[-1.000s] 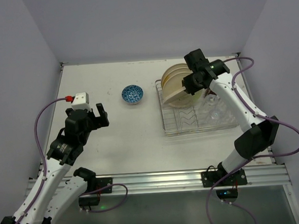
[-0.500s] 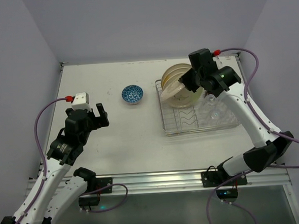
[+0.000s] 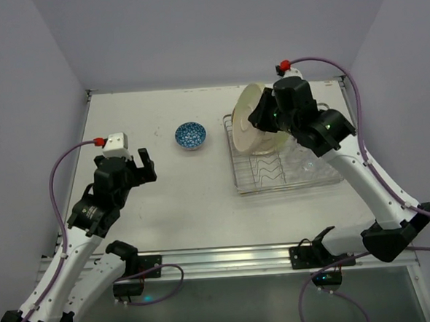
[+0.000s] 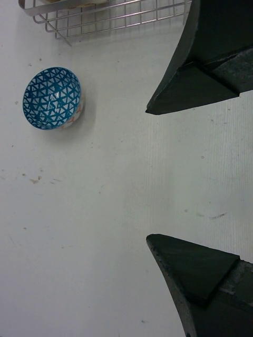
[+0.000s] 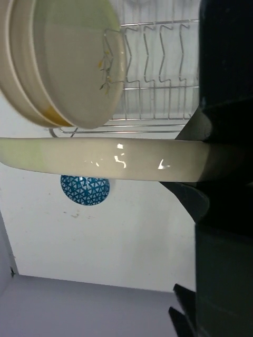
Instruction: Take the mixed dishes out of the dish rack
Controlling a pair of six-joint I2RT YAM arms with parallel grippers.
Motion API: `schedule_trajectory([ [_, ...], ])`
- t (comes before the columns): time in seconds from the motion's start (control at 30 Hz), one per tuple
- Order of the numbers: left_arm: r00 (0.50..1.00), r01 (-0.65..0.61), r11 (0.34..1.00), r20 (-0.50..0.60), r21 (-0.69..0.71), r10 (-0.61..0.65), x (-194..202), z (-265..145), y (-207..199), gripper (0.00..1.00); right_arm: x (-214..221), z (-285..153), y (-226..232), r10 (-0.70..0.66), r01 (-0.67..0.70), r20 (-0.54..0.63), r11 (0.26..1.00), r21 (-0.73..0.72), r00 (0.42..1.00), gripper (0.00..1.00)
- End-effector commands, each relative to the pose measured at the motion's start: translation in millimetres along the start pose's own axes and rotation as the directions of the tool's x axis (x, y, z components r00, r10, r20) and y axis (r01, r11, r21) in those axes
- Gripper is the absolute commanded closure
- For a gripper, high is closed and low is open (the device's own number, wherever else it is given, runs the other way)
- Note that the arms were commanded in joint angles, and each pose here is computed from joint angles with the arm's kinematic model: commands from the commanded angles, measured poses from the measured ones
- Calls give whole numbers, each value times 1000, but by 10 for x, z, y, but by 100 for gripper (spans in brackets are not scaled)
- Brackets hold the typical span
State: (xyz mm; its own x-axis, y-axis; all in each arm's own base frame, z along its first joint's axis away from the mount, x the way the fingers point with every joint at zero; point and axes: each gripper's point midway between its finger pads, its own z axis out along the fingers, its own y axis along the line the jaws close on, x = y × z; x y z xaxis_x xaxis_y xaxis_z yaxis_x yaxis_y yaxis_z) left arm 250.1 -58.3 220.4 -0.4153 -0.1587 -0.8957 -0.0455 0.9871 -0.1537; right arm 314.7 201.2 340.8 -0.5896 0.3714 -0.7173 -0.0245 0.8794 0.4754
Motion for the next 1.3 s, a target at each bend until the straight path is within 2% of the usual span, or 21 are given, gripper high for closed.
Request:
schedule_trajectory([
  [0.0, 999, 33, 999, 34, -25, -32, -139, -20, 8, 0, -554, -405, 441, -207, 263, 304, 952, -156, 930, 100],
  [0.13, 999, 42, 998, 36, -40, -41, -191, -27, 17, 0, -544, -505, 599, -353, 431, 378, 891, -144, 856, 100],
  [0.23, 996, 69, 997, 52, -46, -66, -296, -56, 6, 0, -485, -500, 755, -481, 565, 415, 819, -102, 772, 100],
  [0.33, 991, 112, 992, 73, -51, -108, -443, -92, -21, 0, -456, -425, 813, -600, 671, 437, 742, -10, 670, 100],
  [0.37, 988, 131, 990, 93, -45, -127, -561, -135, -41, 0, -457, -463, 917, -630, 710, 472, 704, 11, 617, 100],
  [0.43, 985, 157, 986, 85, -52, -152, -631, -144, -66, 0, -387, -425, 960, -675, 742, 481, 666, 70, 560, 100],
  [0.47, 977, 183, 982, 117, -40, -177, -817, -222, -92, 0, -454, -469, 1040, -689, 763, 524, 637, 109, 501, 100],
  [0.53, 972, 213, 976, 112, -53, -206, -931, -255, -113, 0, -358, -477, 1094, -718, 789, 541, 595, 151, 438, 100],
  [0.57, 957, 248, 968, 163, -40, -239, -1195, -383, -127, 0, -451, -555, 1162, -718, 791, 583, 579, 199, 380, 100],
  [0.6, 955, 267, 962, 148, -56, -256, -1235, -390, -134, 0, -461, -592, 1182, -718, 790, 598, 573, 219, 355, 100],
  [0.63, 938, 299, 954, 193, -25, -289, -1489, -527, -166, 0, -328, -557, 1205, -739, 812, 594, 535, 232, 317, 100],
  [0.73, 901, 379, 923, 200, 74, -385, -1727, -665, -336, 0, -363, -655, 1265, -766, 796, 620, 476, 373, 167, 100],
  [0.8, 880, 412, 898, 190, 153, -436, -1828, -735, -467, 0, -229, -634, 1273, -782, 799, 615, 433, 417, 103, 100],
  [0.93, 881, 408, 846, 95, 344, -463, -1938, -889, -862, 0, -164, -761, 1340, -799, 742, 596, 350, 572, -83, 100],
  [1.03, 900, 396, 802, -15, 447, -436, -1838, -848, -1166, 0, -42, -790, 1387, -808, 706, 559, 287, 648, -185, 100],
  [1.13, 911, 394, 780, -94, 487, -401, -1692, -728, -1347, 0, 47, -802, 1417, -810, 690, 538, 250, 679, -235, 100],
  [1.27, 917, 383, 777, -100, 500, -387, -1640, -628, -1401, 0, 185, -731, 1436, -812, 686, 516, 213, 696, -272, 100],
])
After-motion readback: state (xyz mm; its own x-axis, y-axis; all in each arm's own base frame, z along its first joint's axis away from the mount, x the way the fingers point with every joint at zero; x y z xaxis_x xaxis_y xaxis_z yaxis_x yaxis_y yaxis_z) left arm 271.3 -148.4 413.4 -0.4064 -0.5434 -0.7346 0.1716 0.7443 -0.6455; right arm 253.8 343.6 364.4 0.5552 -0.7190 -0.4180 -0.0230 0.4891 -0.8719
